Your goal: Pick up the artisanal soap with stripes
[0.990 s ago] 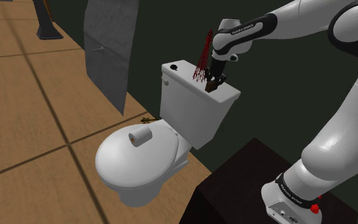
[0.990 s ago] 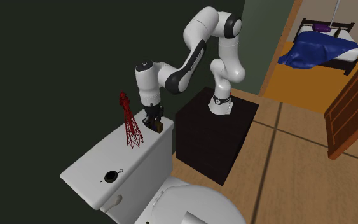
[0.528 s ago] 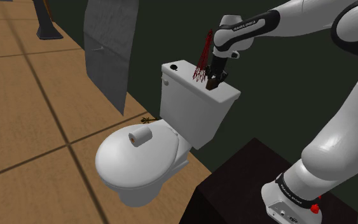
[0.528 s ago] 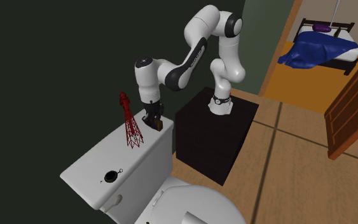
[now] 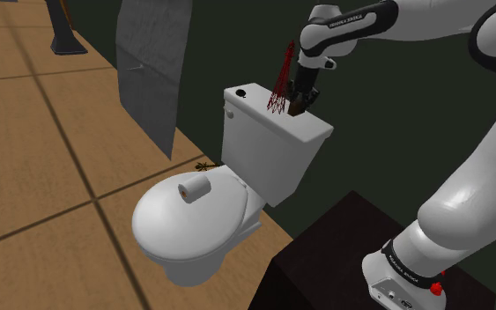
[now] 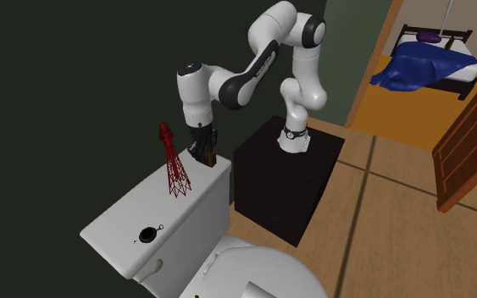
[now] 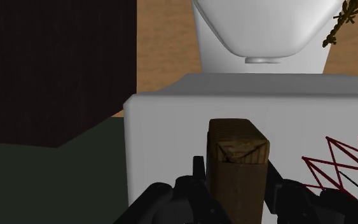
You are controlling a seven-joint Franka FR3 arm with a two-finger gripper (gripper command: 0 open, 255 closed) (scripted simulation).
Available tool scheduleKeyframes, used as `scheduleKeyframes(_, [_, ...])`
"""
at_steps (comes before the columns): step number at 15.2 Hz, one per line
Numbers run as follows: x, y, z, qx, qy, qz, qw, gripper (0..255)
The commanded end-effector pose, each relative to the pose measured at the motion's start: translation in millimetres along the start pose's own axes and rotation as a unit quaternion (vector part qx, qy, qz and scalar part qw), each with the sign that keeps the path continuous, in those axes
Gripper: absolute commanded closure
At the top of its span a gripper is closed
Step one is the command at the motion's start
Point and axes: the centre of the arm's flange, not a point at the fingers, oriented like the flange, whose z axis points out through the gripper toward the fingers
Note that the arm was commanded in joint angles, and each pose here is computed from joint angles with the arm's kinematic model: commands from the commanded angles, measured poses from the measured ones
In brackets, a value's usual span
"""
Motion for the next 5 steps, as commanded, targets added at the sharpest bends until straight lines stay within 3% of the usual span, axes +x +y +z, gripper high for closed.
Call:
scheduleKeyframes(1, [0, 1, -12, 0.0, 0.0, 0.0, 1.0, 255])
scheduleKeyframes(5, [0, 2, -23, 0.0, 0.0, 0.0, 1.0, 255])
